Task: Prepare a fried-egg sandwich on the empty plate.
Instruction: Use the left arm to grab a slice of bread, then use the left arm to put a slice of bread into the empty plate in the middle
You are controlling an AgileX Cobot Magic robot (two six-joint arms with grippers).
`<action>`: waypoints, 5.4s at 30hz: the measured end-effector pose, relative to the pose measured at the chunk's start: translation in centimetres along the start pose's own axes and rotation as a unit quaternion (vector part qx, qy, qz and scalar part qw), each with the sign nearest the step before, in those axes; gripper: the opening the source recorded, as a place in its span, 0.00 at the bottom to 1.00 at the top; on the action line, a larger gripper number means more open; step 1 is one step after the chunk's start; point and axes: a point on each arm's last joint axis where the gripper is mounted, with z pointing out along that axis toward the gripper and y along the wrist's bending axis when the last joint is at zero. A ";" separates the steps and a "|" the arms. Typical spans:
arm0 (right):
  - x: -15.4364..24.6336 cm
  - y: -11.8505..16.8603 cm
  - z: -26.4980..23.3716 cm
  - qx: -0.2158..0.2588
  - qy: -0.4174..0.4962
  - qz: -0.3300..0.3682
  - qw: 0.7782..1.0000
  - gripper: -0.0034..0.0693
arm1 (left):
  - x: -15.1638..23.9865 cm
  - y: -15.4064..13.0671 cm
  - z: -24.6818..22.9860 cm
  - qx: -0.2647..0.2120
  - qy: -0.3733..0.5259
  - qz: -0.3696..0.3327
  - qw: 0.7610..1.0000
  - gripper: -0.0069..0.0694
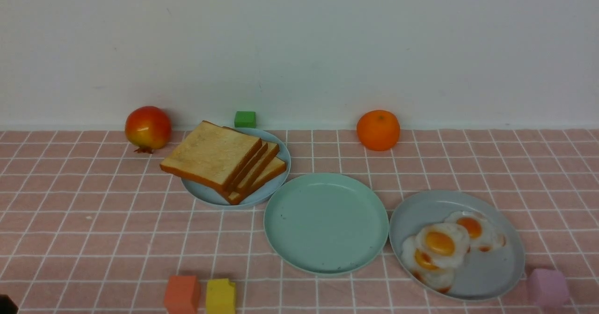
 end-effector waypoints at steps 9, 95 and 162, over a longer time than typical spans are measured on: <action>-2.9 0.6 -0.5 -0.052 -0.154 0.125 0.979 0.38 | -2.0 -0.8 -0.3 0.058 -0.105 -0.111 0.987 0.40; -8.4 10.3 11.8 -0.275 0.450 0.084 0.845 0.57 | 1.6 6.7 37.3 0.018 0.452 -0.307 0.837 0.67; -9.1 9.2 12.1 -0.217 0.474 0.040 0.852 0.57 | 4.3 -10.9 35.6 0.126 0.549 -0.191 0.804 0.26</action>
